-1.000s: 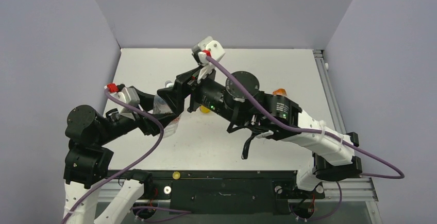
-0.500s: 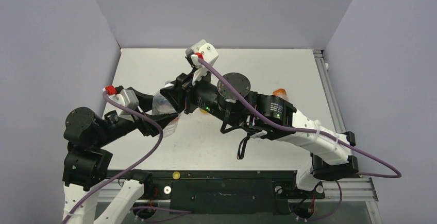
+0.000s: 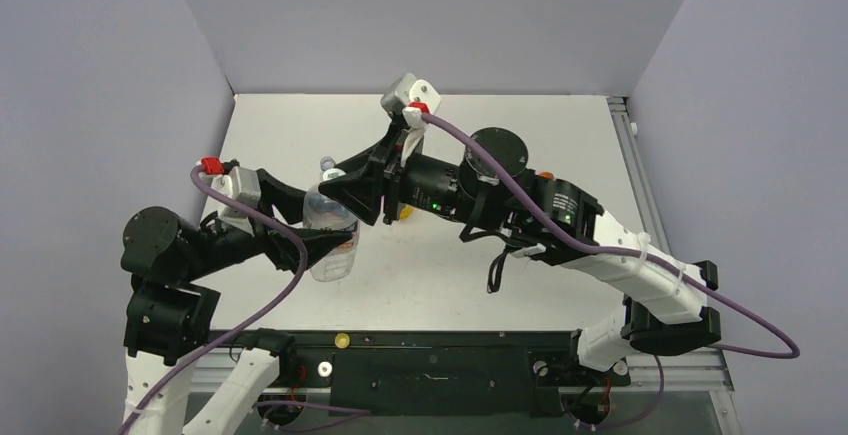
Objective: Unscrew the bottle caps
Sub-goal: Unscrew the bottle cap from the plastic bottle.
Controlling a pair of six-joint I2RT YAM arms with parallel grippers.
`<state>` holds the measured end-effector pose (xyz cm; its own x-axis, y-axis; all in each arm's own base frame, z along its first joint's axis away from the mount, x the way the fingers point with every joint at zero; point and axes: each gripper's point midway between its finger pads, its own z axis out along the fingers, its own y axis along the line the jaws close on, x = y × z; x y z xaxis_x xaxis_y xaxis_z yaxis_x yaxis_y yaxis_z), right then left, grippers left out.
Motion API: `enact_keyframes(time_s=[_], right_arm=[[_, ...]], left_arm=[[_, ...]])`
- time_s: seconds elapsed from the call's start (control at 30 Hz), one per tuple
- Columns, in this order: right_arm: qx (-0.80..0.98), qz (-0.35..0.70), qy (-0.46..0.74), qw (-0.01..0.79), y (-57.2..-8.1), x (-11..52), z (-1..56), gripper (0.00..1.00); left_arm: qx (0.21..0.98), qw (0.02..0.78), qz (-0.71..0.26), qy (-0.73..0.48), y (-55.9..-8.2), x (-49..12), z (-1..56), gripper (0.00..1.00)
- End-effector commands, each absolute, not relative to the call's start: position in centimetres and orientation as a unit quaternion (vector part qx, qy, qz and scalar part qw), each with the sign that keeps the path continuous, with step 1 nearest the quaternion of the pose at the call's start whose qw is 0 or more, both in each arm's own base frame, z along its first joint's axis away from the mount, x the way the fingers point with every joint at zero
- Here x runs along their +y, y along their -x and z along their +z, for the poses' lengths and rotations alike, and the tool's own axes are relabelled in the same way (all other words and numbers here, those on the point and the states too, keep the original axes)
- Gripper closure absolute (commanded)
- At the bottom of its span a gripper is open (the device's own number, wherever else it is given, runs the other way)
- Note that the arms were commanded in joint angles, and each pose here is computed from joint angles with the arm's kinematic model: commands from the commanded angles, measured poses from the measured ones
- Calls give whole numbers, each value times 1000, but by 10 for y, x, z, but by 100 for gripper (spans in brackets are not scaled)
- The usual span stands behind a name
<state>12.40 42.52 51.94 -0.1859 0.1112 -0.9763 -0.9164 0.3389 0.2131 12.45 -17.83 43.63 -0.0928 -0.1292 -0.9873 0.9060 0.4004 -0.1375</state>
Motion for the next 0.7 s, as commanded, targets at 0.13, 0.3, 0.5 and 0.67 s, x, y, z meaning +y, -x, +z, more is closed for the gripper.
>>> enact_keyframes(time_s=[0.13,0.3,0.5,0.67], right_arm=[[418,614,465,483,-34,390,573,100],[427,604,475,478,-41,389,566,98],[556,475,303,610,-119,378,572,26],[604,432,253,621,-135,386,566,21]], left_arm=[[539,524,-560,-349,-82,-194,473,99],[541,503,-574,-353,-81,-196,469,99],[563,572,-478,-357,-110,-187,451,99],[588,620,-389,-344,-135,-172,437,99]])
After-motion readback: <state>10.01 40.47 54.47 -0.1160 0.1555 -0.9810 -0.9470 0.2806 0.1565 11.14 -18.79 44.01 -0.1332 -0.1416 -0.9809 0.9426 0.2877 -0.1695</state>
